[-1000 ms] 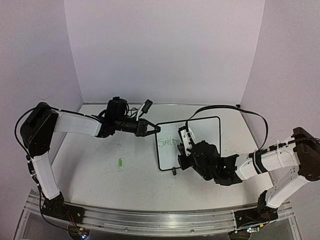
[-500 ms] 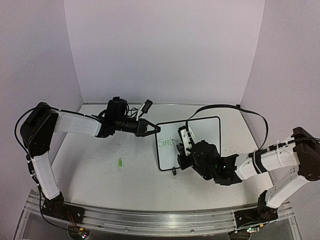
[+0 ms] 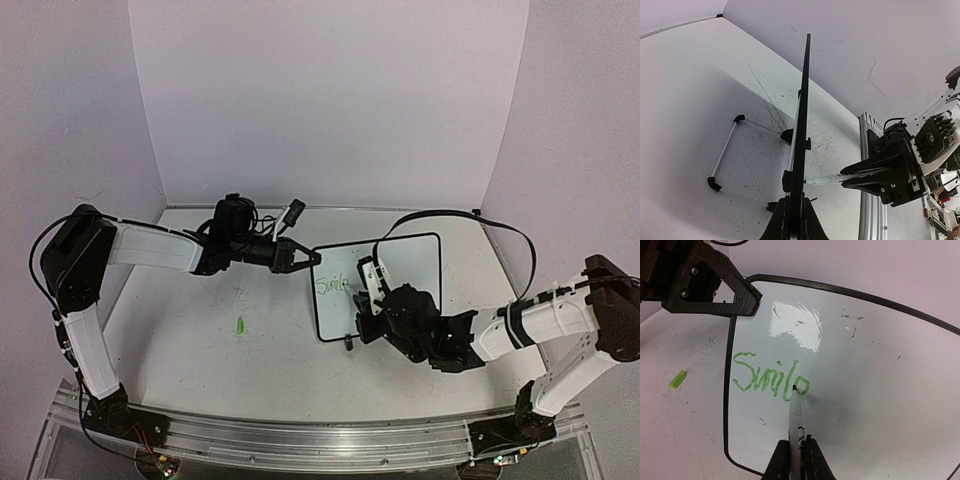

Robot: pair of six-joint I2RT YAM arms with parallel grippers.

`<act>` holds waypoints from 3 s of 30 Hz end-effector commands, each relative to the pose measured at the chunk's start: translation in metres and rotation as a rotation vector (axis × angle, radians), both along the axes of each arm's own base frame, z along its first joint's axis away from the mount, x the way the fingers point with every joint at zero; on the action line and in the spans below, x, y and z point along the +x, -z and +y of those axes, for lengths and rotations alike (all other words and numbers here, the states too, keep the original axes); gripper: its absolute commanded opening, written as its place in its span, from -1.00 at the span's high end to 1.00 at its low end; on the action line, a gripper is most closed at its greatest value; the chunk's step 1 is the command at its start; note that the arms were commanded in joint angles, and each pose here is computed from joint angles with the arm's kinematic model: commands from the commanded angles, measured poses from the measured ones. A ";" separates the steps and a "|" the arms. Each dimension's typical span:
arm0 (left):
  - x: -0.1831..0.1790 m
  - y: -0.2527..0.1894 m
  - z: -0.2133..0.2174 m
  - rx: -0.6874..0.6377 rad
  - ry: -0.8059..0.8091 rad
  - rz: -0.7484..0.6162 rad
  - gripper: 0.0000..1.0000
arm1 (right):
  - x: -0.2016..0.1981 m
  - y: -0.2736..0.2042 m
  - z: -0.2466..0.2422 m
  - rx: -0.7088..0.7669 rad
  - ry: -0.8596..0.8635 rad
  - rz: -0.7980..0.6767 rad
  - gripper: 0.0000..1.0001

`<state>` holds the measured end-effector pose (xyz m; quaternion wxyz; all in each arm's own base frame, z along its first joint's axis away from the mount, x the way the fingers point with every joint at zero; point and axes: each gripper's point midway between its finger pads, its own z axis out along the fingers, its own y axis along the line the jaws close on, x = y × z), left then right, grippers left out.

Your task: Write a sentence on the whiteboard

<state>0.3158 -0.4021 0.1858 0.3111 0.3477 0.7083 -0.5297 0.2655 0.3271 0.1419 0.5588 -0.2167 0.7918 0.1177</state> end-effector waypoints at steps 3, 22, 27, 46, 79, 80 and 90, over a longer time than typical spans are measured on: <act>-0.011 -0.012 0.000 -0.012 0.026 -0.009 1.00 | -0.001 0.014 -0.013 -0.040 0.026 0.040 1.00; -0.011 -0.010 0.000 -0.008 0.026 -0.005 1.00 | -0.002 0.014 -0.023 -0.050 0.055 0.036 1.00; -0.011 -0.010 0.000 -0.008 0.025 -0.006 1.00 | 0.001 -0.001 -0.023 -0.034 0.067 0.001 1.00; -0.013 -0.005 0.011 0.029 -0.043 0.003 1.00 | -0.017 -0.033 -0.013 0.027 -0.106 -0.087 1.00; -0.008 0.000 0.006 0.036 -0.035 -0.012 1.00 | -0.021 -0.024 -0.018 0.013 -0.099 -0.071 1.00; -0.008 0.000 0.006 0.036 -0.034 -0.011 1.00 | -0.021 -0.024 -0.018 0.010 -0.100 -0.071 1.00; -0.008 -0.001 0.006 0.034 -0.032 -0.013 1.00 | -0.019 -0.020 -0.015 -0.022 -0.099 -0.075 1.00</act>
